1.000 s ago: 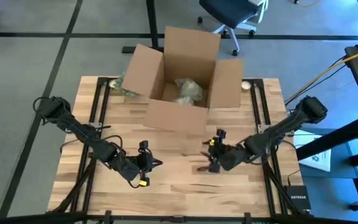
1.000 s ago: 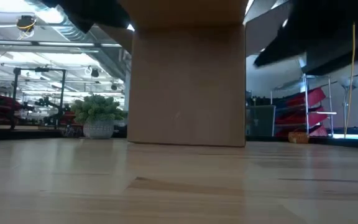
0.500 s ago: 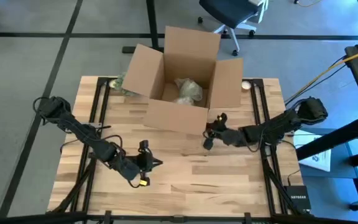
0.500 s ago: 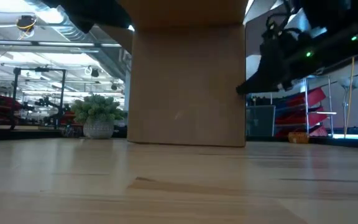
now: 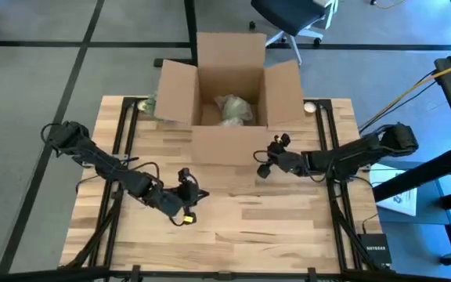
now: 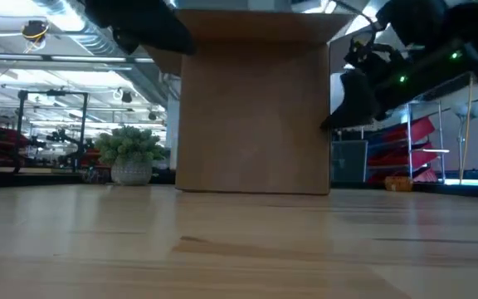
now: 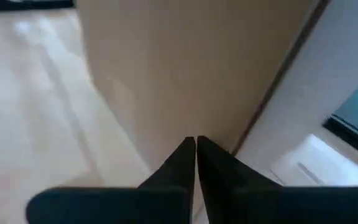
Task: Wrap mug
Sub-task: Return to Home Position
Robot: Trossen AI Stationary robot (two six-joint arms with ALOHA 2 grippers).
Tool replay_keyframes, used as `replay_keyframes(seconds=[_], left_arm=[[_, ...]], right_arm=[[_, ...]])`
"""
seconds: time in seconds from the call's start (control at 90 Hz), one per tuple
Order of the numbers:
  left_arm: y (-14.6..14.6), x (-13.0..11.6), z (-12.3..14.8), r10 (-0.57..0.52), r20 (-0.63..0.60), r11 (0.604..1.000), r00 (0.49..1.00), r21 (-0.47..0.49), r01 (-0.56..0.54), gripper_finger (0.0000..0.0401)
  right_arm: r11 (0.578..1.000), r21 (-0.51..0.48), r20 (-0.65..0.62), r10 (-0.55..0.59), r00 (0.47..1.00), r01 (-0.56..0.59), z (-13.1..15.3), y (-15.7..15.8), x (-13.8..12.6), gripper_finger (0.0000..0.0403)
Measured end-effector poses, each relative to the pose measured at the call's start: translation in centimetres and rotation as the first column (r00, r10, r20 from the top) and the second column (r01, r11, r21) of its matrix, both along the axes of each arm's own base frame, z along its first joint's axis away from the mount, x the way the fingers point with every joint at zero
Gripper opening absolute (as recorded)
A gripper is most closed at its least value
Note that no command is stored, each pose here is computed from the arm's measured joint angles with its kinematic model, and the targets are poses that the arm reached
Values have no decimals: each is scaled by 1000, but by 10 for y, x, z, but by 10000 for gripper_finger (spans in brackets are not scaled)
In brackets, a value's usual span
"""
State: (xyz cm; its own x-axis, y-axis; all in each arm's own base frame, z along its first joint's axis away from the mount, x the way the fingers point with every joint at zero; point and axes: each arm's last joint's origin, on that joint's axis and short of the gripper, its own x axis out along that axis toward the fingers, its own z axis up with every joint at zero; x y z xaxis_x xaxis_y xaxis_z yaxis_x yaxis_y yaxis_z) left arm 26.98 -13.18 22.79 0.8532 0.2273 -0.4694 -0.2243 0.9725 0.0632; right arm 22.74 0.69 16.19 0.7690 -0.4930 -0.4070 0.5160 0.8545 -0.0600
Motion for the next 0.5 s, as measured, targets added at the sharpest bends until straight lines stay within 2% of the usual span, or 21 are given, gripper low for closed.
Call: replay_keyframes(seconds=[0.067, 0.122, 0.256, 0.311, 0.367, 0.5], left_arm=[[-1, -1, 0, -5, 0, 1000, 1000, 0, 5, 0], [-5, -2, 0, -15, 4, 1000, 1000, -4, 16, 0], [-13, -12, 12, -96, 22, 995, 995, -19, 96, 0], [-13, -19, 22, -111, 44, 993, 993, -33, 112, 0], [-10, -29, 33, -124, 64, 991, 990, -47, 127, 0], [4, -56, 41, -145, 109, 986, 983, -64, 152, 0]], right_arm=[[992, 83, 19, 97, 995, -98, 4, 9, -3, 1], [966, 165, 55, 191, 980, -198, 9, 19, -6, 1], [830, 305, 154, 441, 884, -467, 25, 46, -19, 0], [776, 317, 201, 507, 838, -545, 35, 56, -27, 0], [741, 301, 253, 545, 800, -600, 44, 62, -35, 0], [720, 238, 314, 578, 753, -652, 50, 62, -54, 0]])
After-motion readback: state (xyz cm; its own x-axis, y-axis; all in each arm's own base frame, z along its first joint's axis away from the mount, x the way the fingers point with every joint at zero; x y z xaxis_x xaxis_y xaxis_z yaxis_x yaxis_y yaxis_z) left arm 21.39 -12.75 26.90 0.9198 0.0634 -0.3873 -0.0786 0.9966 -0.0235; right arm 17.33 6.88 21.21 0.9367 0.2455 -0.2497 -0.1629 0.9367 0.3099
